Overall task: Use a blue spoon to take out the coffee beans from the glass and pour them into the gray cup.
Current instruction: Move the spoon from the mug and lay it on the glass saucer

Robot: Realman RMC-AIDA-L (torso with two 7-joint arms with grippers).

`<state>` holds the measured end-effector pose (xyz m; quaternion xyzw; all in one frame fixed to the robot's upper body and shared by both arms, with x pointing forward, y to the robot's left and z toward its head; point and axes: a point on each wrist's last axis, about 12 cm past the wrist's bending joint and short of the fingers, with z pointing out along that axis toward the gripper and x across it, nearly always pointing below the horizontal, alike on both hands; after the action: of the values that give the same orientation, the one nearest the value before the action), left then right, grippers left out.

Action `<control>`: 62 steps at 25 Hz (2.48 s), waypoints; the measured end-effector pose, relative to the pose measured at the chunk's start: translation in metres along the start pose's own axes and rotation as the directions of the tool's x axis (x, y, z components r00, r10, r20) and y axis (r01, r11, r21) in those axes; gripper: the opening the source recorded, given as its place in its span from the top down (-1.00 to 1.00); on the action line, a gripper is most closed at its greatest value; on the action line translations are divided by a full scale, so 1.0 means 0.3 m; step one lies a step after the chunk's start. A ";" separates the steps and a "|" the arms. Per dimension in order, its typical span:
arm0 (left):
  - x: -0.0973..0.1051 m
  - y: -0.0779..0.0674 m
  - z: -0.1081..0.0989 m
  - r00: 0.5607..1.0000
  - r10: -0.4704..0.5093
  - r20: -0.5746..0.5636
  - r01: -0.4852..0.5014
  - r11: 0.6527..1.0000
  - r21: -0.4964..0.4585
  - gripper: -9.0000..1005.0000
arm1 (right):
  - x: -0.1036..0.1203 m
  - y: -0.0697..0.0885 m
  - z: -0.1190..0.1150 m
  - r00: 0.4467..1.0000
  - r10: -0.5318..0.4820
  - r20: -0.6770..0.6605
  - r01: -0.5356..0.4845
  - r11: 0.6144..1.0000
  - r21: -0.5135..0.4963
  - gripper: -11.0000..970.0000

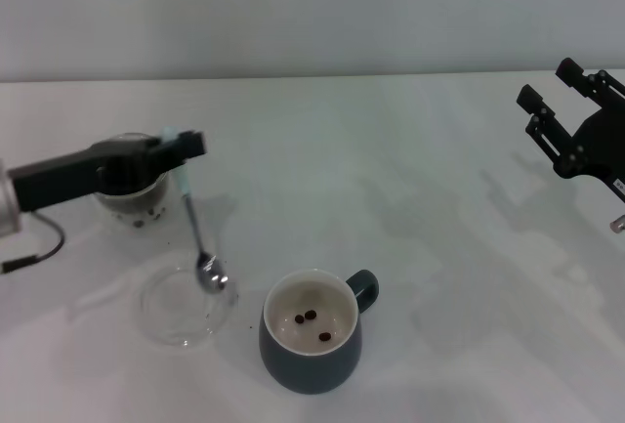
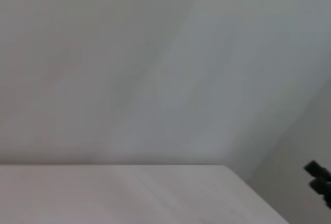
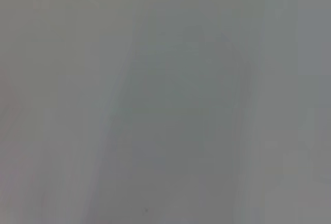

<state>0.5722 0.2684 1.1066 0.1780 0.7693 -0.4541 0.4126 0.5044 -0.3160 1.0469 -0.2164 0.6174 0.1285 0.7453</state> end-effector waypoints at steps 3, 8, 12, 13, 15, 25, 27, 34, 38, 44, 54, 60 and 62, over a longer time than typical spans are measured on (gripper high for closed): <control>0.041 0.035 -0.047 0.999 -0.044 0.014 0.045 0.997 -0.061 0.71 | 0.000 0.002 0.002 1.000 0.003 0.000 -0.003 1.000 -0.004 -0.12; 0.083 0.064 -0.085 0.997 -0.080 0.020 0.081 0.990 -0.118 0.71 | 0.004 0.008 -0.002 1.000 0.011 -0.005 -0.011 1.000 -0.006 -0.12; 0.101 0.076 -0.093 0.995 -0.098 0.016 0.100 0.986 -0.137 0.71 | 0.004 0.008 -0.002 1.000 0.014 -0.005 -0.014 1.000 -0.007 -0.12; 0.104 0.079 -0.094 0.995 -0.101 0.015 0.102 0.985 -0.142 0.71 | 0.004 0.008 -0.002 1.000 0.016 -0.005 -0.016 1.000 -0.007 -0.12; 0.111 0.085 -0.094 0.994 -0.105 0.013 0.106 0.982 -0.158 0.71 | 0.005 0.008 -0.002 1.000 0.018 -0.006 -0.018 1.000 -0.008 -0.12; 0.152 0.109 -0.061 0.985 -0.171 -0.006 0.166 0.965 -0.200 0.71 | 0.006 0.005 -0.005 1.000 0.021 -0.009 -0.021 1.000 0.000 -0.12; 0.156 0.109 -0.059 0.983 -0.183 -0.005 0.179 0.963 -0.201 0.71 | 0.007 0.005 -0.005 1.000 0.021 -0.010 -0.021 1.000 0.001 -0.12; 0.169 0.107 -0.047 0.971 -0.241 -0.012 0.234 0.952 -0.196 0.71 | 0.007 0.002 0.001 1.000 0.019 -0.013 -0.019 1.000 0.003 -0.12; 0.182 0.105 -0.036 0.966 -0.256 -0.032 0.245 0.950 -0.193 0.71 | 0.007 0.003 0.004 1.000 0.019 -0.015 -0.019 1.000 0.004 -0.12; 0.190 0.105 -0.033 0.967 -0.250 -0.057 0.235 0.952 -0.197 0.67 | 0.006 0.004 0.007 1.000 0.018 -0.014 -0.018 1.000 0.002 -0.12; 0.194 0.107 -0.028 0.970 -0.234 -0.074 0.214 0.954 -0.210 0.51 | 0.007 0.004 0.008 1.000 0.018 -0.014 -0.018 1.000 0.002 -0.12; 0.198 0.119 -0.039 0.970 -0.234 -0.067 0.212 0.948 -0.237 0.42 | 0.007 0.003 0.007 1.000 0.019 -0.016 -0.019 1.000 0.003 -0.12; 0.200 0.120 -0.043 0.970 -0.236 -0.064 0.214 0.947 -0.241 0.38 | 0.007 0.003 0.007 1.000 0.019 -0.016 -0.019 1.000 0.003 -0.12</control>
<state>0.5539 0.2922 1.0422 0.0603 0.8505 -0.3966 0.3403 0.5063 -0.3142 1.0449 -0.2105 0.6254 0.1330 0.7395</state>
